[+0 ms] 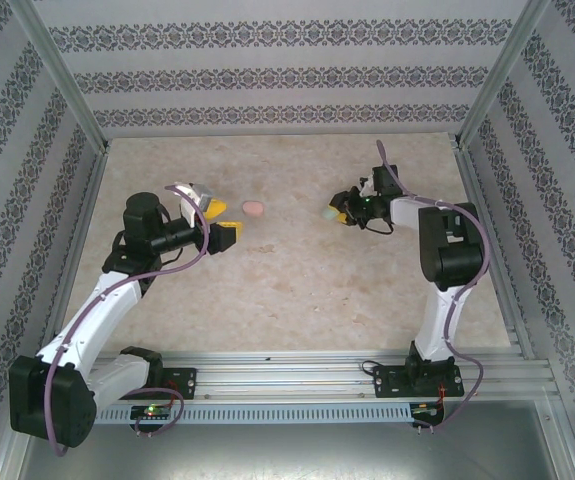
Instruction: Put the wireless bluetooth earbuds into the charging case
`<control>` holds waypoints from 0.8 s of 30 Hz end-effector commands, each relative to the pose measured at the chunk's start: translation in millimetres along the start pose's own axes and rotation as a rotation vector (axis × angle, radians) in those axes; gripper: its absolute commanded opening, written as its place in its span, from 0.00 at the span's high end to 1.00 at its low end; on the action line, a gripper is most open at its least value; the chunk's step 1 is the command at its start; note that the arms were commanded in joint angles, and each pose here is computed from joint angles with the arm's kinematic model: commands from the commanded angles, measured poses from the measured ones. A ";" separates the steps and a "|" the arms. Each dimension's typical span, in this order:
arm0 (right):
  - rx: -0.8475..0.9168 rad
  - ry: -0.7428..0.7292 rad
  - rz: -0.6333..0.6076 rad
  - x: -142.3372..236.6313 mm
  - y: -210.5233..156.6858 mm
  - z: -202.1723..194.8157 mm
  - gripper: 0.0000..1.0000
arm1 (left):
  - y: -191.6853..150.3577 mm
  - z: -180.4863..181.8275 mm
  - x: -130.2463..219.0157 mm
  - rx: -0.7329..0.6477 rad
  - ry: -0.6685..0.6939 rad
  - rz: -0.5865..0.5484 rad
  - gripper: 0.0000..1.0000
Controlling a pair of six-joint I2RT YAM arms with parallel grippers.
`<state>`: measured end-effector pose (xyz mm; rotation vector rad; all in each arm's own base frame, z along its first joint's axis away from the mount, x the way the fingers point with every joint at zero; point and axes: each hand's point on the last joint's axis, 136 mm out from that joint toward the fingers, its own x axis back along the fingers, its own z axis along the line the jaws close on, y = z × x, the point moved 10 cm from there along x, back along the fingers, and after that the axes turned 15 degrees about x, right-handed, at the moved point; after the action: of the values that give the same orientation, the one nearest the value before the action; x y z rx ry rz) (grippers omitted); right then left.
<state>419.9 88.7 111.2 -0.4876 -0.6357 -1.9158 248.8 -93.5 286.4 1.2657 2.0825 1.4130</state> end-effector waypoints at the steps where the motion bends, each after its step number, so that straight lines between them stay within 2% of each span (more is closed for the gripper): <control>1: 0.080 0.029 -0.021 1.5 17.1 -0.2 0.72 | -4.2 6.5 0.5 -0.017 0.037 0.007 0.24; 12: 0.103 -0.070 0.078 -1.4 11.5 -20.4 0.57 | -0.1 13.6 -5.1 -0.030 0.061 0.012 0.24; 20: 0.157 -0.176 0.060 31.9 11.8 -5.6 0.49 | 7.0 8.4 5.2 -0.082 0.124 0.011 0.22; 22: 0.202 -0.186 0.053 45.0 11.1 6.6 0.44 | 9.0 8.8 10.0 -0.091 0.164 0.007 0.16; 24: 0.243 -0.200 0.055 57.6 8.8 17.3 0.34 | 12.3 10.7 12.0 -0.095 0.199 0.007 0.07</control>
<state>414.1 62.2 125.9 -0.5705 -0.8415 -1.7576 255.7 -83.6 281.2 1.2081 2.1116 1.5887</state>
